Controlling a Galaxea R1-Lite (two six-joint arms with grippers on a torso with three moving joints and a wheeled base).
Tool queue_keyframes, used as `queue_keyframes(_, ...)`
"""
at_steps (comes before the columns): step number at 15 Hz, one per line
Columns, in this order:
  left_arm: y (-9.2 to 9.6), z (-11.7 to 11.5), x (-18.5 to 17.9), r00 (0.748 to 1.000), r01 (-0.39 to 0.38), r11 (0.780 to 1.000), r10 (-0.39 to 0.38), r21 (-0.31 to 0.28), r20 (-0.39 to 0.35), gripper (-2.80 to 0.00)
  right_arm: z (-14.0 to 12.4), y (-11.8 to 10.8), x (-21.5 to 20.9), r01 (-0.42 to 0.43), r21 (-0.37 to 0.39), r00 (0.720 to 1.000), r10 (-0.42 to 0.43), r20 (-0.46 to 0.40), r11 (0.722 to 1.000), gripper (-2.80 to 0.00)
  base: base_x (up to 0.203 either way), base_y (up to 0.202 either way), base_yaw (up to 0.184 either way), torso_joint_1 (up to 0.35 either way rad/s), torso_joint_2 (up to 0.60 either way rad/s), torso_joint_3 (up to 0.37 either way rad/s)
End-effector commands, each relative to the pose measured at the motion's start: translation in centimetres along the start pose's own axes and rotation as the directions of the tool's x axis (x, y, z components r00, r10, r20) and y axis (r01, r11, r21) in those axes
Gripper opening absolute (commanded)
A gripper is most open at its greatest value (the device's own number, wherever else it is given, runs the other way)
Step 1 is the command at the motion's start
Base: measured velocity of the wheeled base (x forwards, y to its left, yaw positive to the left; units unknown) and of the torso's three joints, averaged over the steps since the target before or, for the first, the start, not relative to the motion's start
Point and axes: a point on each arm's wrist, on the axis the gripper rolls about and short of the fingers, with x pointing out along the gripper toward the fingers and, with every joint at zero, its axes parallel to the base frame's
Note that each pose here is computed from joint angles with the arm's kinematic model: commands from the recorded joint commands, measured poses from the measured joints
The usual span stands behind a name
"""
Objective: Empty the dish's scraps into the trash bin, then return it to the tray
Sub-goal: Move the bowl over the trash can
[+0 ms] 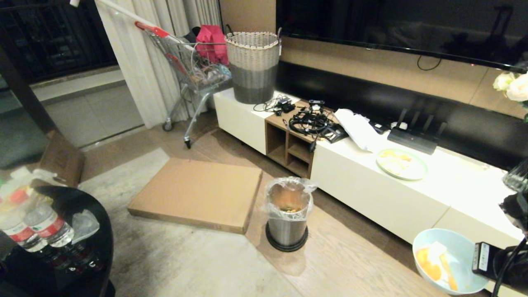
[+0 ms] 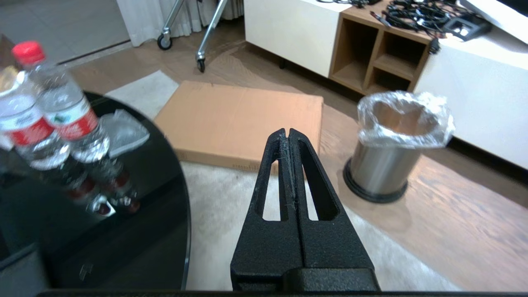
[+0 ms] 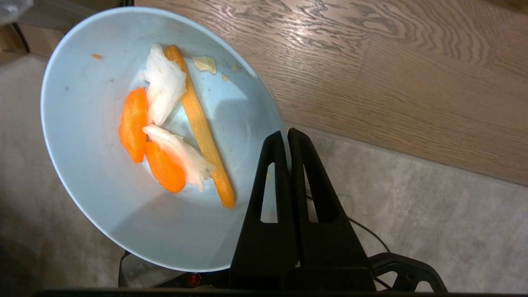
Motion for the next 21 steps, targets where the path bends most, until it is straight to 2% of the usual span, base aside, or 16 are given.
queue_keyframes(1, 0.00, 0.00, 0.00, 1.000, 0.000, 1.000, 0.000, 0.000, 0.001, -2.80, -0.02, 0.00, 0.01, 0.001, 0.002, 1.000, -0.001, -0.001, 1.000, -2.80, 0.190, 0.000, 0.004, 0.002, 0.00, -0.001)
queue_keyframes(9, 0.00, 0.00, 0.00, 1.000, -0.002, 1.000, 0.002, 0.000, 0.001, -2.80, 0.06, 0.04, -0.02, 0.000, 0.003, 1.000, 0.000, 0.003, 1.000, -2.80, 0.177, 0.000, 0.003, 0.003, 0.00, 0.003)
queue_keyframes(21, 0.00, 0.00, 0.00, 1.000, 0.000, 1.000, 0.000, 0.000, 0.001, -2.80, 0.12, 0.03, -0.04, 0.016, 0.003, 1.000, -0.016, 0.015, 1.000, -2.80, 0.000, 0.000, 0.000, 0.000, 0.00, 0.000)
